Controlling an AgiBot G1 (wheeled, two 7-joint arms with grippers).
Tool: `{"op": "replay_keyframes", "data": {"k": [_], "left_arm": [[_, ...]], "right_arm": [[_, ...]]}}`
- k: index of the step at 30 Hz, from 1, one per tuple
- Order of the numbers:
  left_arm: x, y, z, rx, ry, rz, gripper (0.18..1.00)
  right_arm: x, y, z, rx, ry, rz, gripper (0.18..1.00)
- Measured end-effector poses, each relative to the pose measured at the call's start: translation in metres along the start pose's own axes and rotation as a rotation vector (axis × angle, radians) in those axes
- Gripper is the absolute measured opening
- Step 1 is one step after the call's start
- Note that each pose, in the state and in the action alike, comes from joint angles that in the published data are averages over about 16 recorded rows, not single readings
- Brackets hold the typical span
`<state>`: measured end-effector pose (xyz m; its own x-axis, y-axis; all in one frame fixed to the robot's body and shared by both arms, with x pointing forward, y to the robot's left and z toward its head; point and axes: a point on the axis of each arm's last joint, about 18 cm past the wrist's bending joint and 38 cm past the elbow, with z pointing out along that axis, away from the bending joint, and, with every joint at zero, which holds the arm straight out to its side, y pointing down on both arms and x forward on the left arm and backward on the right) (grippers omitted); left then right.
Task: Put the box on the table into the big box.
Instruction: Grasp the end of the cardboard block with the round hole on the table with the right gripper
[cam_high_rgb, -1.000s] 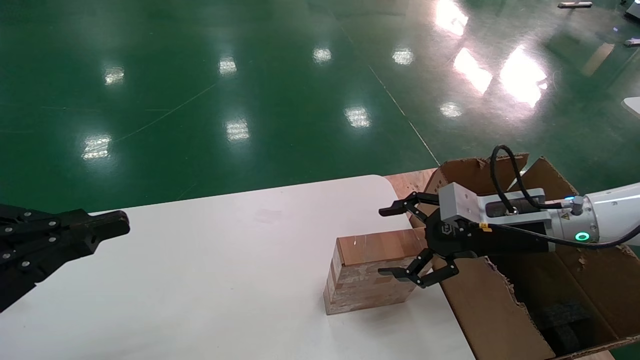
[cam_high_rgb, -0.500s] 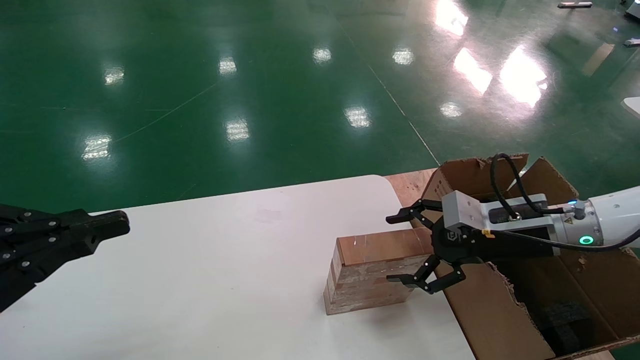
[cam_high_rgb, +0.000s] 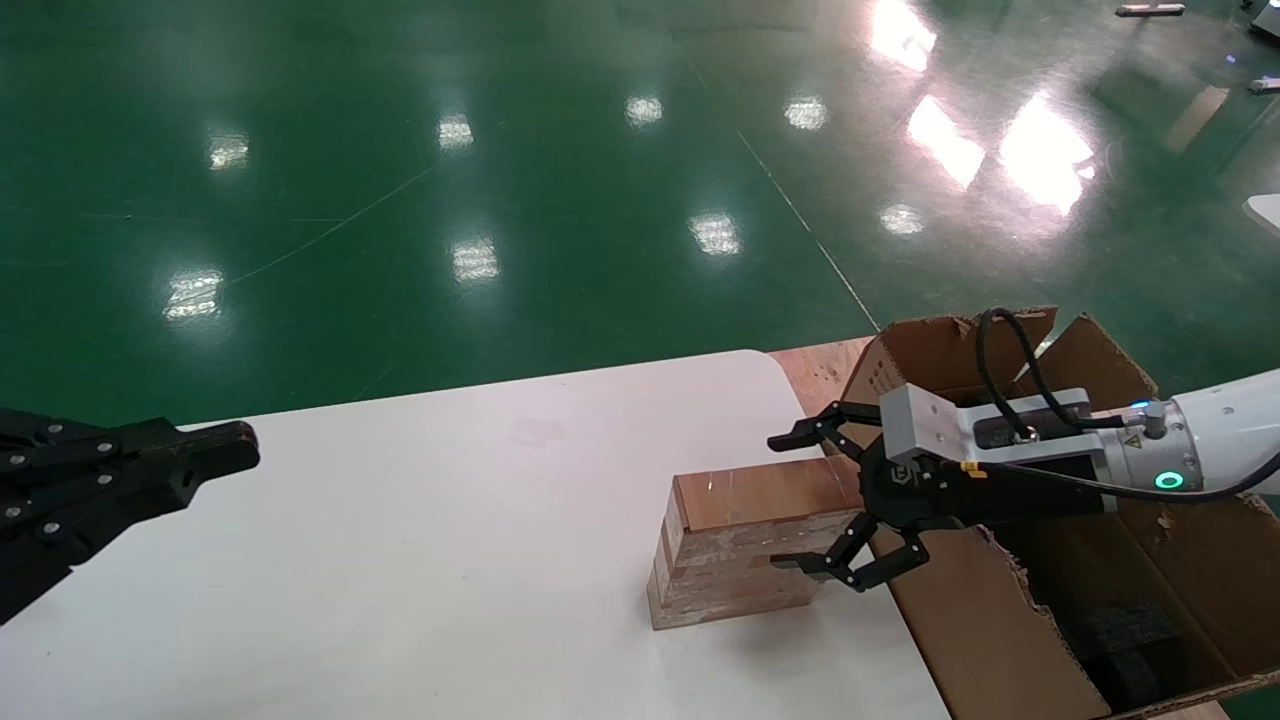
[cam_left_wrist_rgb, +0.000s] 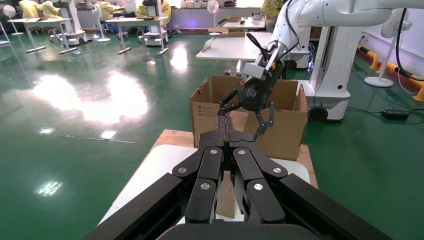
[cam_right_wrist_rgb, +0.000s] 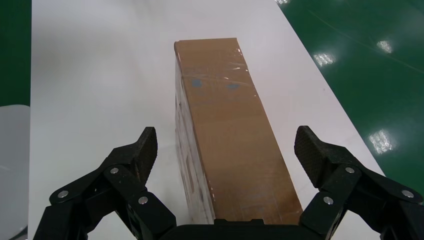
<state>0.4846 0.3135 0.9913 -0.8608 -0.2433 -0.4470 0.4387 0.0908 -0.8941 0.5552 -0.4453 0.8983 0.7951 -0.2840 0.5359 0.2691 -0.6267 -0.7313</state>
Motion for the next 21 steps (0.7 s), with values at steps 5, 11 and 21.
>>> {"op": "replay_keyframes", "data": {"k": [5, 11, 21], "left_arm": [[0.0, 0.0, 0.0, 0.0, 0.0, 0.0, 0.198], [0.0, 0.0, -0.0001, 0.0, 0.0, 0.0, 0.223], [0.0, 0.0, -0.0001, 0.0, 0.0, 0.0, 0.342]], "right_arm": [[-0.0002, -0.0002, -0.0001, 0.002, 0.0, 0.002, 1.001], [-0.0002, -0.0003, -0.0002, 0.003, 0.0, 0.004, 1.001], [-0.0001, -0.0003, -0.0003, 0.003, 0.0, 0.002, 0.999]]}}
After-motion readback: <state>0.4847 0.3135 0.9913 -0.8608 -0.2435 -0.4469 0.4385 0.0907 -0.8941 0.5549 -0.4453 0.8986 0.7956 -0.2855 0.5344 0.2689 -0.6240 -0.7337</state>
